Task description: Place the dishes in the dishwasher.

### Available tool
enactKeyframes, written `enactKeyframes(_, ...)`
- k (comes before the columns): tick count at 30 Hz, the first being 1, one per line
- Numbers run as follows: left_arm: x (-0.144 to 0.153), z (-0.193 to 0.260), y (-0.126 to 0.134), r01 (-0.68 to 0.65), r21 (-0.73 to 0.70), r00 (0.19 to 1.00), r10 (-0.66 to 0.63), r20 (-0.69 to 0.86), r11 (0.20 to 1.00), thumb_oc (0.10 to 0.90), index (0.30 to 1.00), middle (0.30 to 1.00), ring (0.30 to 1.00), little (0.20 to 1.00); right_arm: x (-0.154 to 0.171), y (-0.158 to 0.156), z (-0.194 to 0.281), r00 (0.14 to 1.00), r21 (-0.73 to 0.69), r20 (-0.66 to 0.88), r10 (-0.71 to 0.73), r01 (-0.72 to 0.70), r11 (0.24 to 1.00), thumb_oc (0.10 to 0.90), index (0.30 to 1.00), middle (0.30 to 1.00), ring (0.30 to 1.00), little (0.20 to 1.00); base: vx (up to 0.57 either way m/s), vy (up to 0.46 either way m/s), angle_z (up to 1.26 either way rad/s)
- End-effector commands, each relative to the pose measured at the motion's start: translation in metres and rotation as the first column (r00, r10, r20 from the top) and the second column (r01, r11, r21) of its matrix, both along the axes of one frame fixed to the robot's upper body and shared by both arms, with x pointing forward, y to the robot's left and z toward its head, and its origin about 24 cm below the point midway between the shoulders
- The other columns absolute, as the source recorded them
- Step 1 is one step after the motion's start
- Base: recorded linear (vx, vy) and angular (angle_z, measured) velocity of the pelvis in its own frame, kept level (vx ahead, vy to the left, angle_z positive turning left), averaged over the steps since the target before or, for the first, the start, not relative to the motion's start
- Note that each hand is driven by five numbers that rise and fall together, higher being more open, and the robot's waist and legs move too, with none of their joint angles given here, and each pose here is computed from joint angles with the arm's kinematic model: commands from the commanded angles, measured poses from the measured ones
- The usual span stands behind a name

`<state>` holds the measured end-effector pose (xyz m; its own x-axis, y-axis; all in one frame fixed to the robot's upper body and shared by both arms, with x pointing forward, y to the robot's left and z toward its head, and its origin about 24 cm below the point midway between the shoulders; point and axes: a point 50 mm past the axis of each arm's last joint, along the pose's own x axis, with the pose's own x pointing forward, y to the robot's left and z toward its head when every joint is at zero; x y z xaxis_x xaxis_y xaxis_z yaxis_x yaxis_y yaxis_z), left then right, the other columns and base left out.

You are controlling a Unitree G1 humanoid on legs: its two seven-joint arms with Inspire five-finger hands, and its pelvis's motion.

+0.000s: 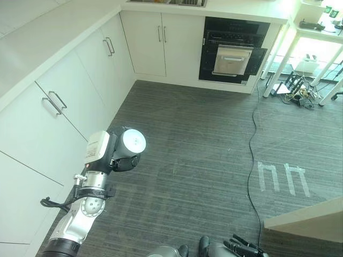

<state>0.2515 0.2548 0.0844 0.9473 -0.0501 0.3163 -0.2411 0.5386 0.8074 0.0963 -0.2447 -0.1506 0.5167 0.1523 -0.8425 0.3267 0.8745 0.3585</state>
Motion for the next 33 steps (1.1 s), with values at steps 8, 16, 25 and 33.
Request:
enactKeyframes(8, 0.007, 0.085, -0.018, 0.215, 0.033, 0.917, -0.213, 0.336, 0.976, 0.4, 0.3, 0.3, 0.3, 0.3, -0.003, -0.026, 0.009, 0.997, -0.032, 0.046, -0.061, 0.062, 0.998, 0.8, 0.9, 0.9, 0.9, 0.9, -0.03, 0.003, 0.43)
enactKeyframes(16, 0.008, 0.083, -0.024, 0.255, 0.035, 0.913, -0.252, 0.322, 0.966, 0.4, 0.3, 0.3, 0.3, 0.3, -0.021, -0.026, 0.004, 0.999, -0.038, -0.011, -0.045, 0.045, 0.998, 0.8, 0.9, 0.9, 0.9, 0.9, 0.03, 0.058, -0.11)
enactKeyframes(25, 0.009, 0.083, -0.031, 0.288, 0.047, 0.912, -0.289, 0.292, 0.956, 0.4, 0.3, 0.3, 0.3, 0.3, -0.023, -0.016, 0.001, 1.0, -0.022, -0.018, -0.015, 0.015, 1.0, 0.8, 0.9, 0.9, 0.9, 0.9, 0.03, 0.03, -0.08)
enactKeyframes(33, 0.006, 0.127, -0.033, 0.301, 0.09, 0.872, -0.313, 0.376, 0.949, 0.4, 0.3, 0.3, 0.3, 0.3, -0.014, -0.022, 0.004, 0.979, 0.057, -0.008, -0.202, 0.202, 0.978, 0.8, 0.9, 0.9, 0.9, 0.9, 0.03, 0.022, -0.08)
